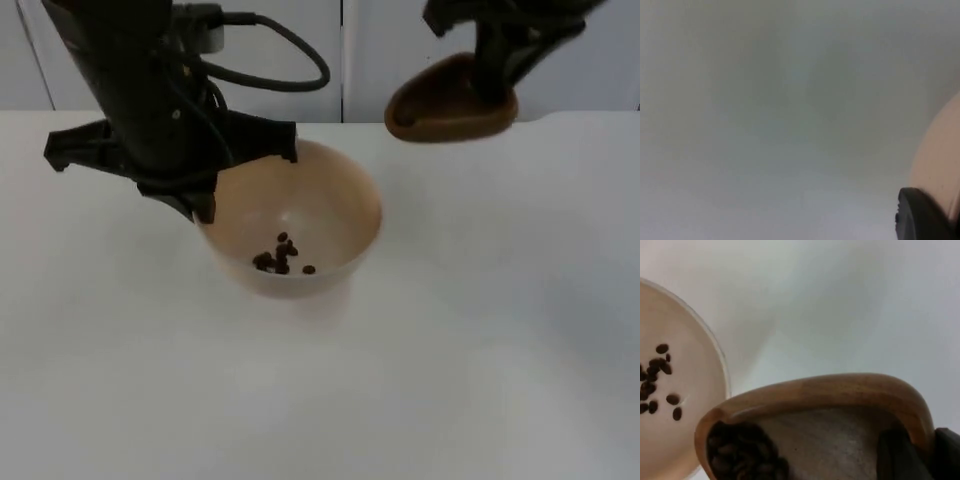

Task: Pick up the bowl with the left hand and pour the coffee beans from the cup into the bowl with the right hand.

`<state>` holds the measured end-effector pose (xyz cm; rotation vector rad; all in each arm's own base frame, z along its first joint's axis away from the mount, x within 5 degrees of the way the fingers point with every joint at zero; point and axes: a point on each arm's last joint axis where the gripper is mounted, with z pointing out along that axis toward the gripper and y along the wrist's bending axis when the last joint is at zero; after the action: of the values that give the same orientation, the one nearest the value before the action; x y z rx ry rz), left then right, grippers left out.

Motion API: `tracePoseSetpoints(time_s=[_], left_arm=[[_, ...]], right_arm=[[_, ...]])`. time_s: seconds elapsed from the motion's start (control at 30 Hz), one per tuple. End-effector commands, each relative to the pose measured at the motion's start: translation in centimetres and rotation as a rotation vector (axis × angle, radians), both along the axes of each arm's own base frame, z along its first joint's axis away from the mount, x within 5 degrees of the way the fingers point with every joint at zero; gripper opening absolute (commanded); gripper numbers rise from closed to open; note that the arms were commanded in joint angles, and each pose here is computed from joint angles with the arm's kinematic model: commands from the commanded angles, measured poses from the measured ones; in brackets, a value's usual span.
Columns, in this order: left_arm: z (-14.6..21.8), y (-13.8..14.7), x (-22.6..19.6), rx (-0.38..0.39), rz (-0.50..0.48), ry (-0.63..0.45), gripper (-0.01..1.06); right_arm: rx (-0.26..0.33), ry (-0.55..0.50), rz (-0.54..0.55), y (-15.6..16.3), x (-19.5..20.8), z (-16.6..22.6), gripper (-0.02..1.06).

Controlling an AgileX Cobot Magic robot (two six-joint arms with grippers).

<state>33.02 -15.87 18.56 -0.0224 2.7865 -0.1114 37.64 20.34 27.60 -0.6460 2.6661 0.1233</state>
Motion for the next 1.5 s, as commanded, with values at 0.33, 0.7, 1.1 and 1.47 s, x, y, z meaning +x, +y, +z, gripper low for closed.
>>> tracePoseSetpoints(time_s=[0.33,0.7,1.1,1.47], left_arm=[[-3.9,4.8,-0.2,-0.090,0.105,0.019,0.00],[-5.5,5.9,-1.0,-0.084,0.108,0.006,0.00],[-7.9,6.0,-1.0,-0.058,0.111,0.076,0.00],[-8.0,6.0,-1.1,-0.053,0.112,0.090,0.00]], right_arm=[[0.031,0.000,-0.108,-3.4,0.9,-5.1,0.00],[0.047,-0.005,-0.136,-4.3,-0.9,-10.4,0.00],[0.079,-0.047,-0.156,-4.3,-1.0,-11.9,0.00],[0.037,0.046,-0.174,-4.2,-0.7,-17.0,0.00]])
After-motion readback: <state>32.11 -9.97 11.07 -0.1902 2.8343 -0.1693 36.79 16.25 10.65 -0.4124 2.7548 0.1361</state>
